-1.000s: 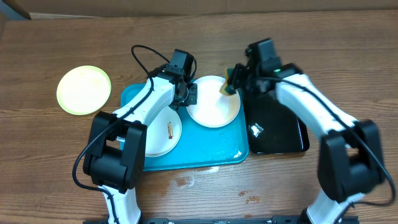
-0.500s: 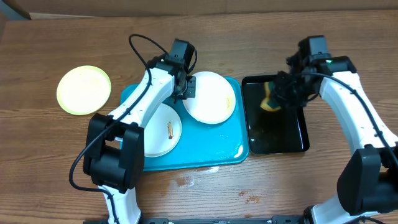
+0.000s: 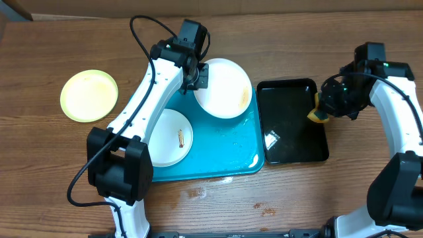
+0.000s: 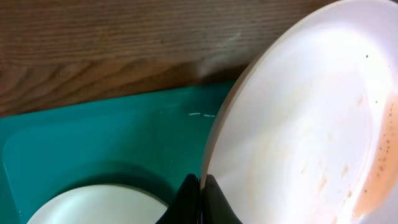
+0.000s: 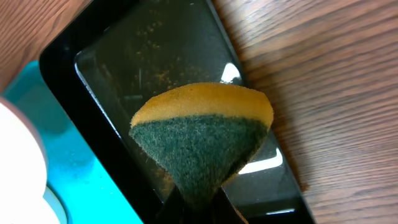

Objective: Clean dirty plates on tray and stack at the side
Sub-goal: 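Return the sponge into the black tray with the right gripper, then lift the white plate with the left gripper and tilt it over the black tray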

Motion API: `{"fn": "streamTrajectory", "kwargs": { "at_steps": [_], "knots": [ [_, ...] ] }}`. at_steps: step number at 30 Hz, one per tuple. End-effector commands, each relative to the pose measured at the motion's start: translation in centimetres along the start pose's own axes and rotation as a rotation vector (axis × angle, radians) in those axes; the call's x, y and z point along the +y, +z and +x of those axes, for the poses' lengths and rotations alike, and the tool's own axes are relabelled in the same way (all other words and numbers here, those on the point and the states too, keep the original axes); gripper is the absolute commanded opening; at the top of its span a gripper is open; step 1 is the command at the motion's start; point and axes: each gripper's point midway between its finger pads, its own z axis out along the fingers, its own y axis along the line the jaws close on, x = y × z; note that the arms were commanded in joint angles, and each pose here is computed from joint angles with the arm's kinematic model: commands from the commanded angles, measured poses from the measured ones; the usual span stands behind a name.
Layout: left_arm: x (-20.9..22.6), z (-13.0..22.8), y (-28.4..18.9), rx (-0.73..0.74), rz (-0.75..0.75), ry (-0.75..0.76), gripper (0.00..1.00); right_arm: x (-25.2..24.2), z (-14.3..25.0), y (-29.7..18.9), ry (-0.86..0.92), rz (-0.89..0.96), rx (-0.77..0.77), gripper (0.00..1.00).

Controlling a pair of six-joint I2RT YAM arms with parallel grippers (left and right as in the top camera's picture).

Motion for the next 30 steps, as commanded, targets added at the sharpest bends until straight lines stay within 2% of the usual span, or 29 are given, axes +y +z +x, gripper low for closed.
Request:
{"fn": "streamTrajectory", "kwargs": {
  "at_steps": [1,7,14,22,30],
  "knots": [
    [-1.9,-1.4,-2.7,-0.064,0.073,0.027,0.04,-0.6,-0.8,-0.9,0.003,0.000,-0.032,0.07],
    [-5.5,-1.5,-3.1,-0.108,0.110,0.093,0.04,-1.2,-1.0,-1.1,0.023,0.002,-0.034,0.10],
    [-10.2,-2.4,-4.1,-0.246,0.085,0.183,0.04,-1.6,-0.1,-1.1,0.030,0.017,0.001,0.07],
    [-13.5,-3.1,-6.0,-0.420,-0.061,0.294,0.04,-1.7,0.3,-1.1,0.034,0.021,0.014,0.06],
    [-16.4,-3.2,-10.6,-0.660,-0.334,0.410,0.04,-1.7,0.2,-1.1,0.034,0.022,0.013,0.06]
  ]
}}
